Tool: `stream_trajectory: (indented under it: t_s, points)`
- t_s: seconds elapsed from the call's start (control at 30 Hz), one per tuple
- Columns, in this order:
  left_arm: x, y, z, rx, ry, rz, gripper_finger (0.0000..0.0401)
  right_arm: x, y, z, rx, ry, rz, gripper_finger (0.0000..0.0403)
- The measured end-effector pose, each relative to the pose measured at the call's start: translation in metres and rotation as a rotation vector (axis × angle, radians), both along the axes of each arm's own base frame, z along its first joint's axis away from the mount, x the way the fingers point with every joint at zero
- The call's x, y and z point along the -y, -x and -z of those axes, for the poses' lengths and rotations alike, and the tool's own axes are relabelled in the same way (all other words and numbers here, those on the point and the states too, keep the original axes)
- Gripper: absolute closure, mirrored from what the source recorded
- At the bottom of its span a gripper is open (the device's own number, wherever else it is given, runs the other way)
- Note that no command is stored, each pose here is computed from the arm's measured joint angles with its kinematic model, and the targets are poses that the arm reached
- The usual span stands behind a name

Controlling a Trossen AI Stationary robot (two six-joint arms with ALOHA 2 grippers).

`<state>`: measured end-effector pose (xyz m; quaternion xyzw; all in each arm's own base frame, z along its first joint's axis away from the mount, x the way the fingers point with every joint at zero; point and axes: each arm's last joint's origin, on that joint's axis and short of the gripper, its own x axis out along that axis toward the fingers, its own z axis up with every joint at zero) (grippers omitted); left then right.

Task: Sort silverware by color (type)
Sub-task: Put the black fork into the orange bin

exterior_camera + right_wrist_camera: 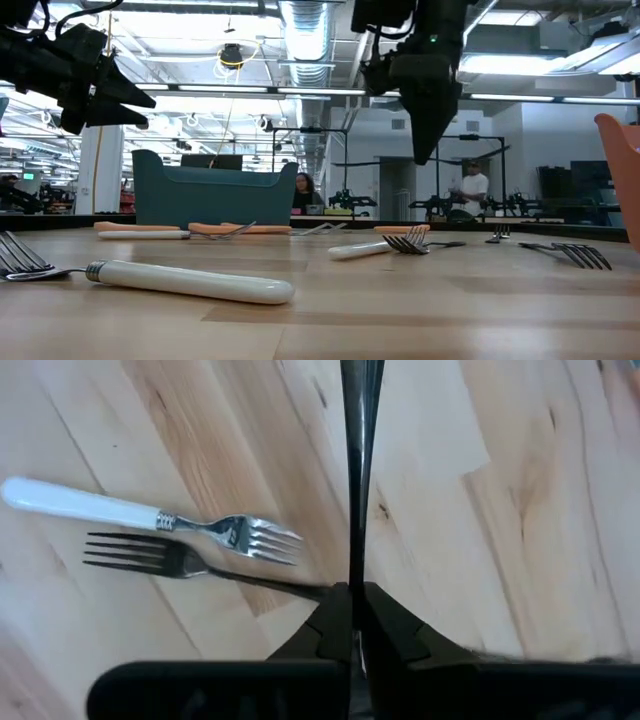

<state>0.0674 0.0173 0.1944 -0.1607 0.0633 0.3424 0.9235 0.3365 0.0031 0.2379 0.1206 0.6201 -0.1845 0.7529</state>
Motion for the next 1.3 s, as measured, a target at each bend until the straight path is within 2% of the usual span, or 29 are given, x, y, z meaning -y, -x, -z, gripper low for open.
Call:
stream_trajectory:
  t_s: [0.27, 0.7, 0.87, 1.07, 1.3]
  points:
    - [0.000, 0.000, 0.000, 0.000, 0.000, -0.001, 0.0166, -0.007, 0.001, -0.003, -0.006, -0.006, 0.004, 0.0370]
    - [0.000, 0.000, 0.000, 0.004, 0.004, -0.003, 0.0166, -0.009, -0.008, -0.058, 0.079, -0.003, -0.033, 0.0369]
    - [0.000, 0.000, 0.000, 0.003, 0.004, -0.003, 0.0166, -0.012, -0.006, -0.065, 0.079, -0.018, 0.042, 0.0369]
    - [0.000, 0.000, 0.000, -0.001, 0.003, -0.002, 0.0166, -0.021, 0.005, -0.064, -0.007, -0.010, 0.154, 0.0369]
    - [0.000, 0.000, 0.000, -0.001, 0.003, -0.001, 0.0166, -0.043, 0.019, -0.068, -0.054, 0.025, 0.183, 0.0369]
